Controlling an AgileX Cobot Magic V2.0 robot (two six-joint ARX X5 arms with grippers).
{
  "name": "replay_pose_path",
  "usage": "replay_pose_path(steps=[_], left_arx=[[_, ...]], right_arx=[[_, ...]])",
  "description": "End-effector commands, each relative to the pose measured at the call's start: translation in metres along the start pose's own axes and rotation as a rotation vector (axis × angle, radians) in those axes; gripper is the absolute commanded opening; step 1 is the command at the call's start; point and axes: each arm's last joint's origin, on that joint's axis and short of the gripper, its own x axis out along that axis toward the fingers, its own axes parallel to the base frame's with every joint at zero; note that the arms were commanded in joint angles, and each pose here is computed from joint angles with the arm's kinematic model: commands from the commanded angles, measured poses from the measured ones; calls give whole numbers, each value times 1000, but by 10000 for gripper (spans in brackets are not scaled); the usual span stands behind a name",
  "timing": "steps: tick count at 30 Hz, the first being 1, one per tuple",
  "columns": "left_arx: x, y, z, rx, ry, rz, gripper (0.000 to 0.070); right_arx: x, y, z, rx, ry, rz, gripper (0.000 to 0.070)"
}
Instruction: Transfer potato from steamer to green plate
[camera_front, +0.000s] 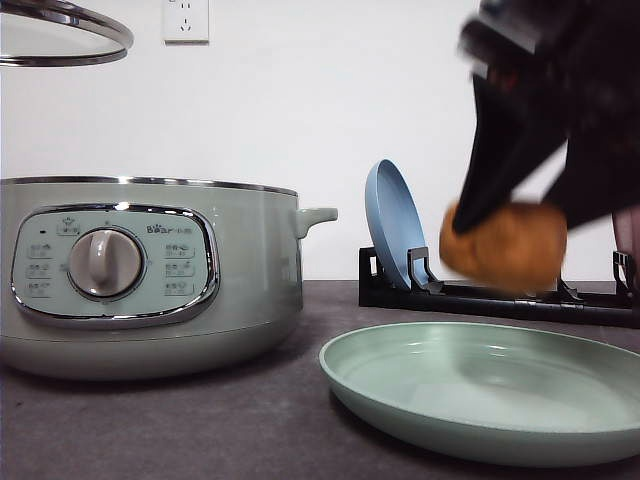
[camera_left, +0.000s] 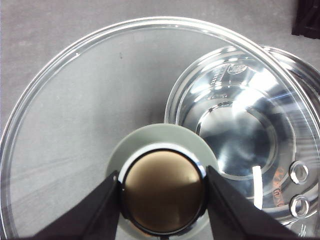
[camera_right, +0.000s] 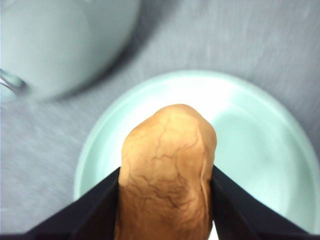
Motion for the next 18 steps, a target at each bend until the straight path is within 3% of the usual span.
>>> replay_pose_path(steps=[1,14,18], left_arx=[[-9,0,6,-2,-73,-1,1],[-9,-1,6,-1,-73,-23,1],[-9,-2,6,-2,-74,-49,1]], right_arx=[[9,1,-2,33,0,2,186],[54,-8,-13,51,125,-65,228],[56,-8,-14,50,133,-68,395]])
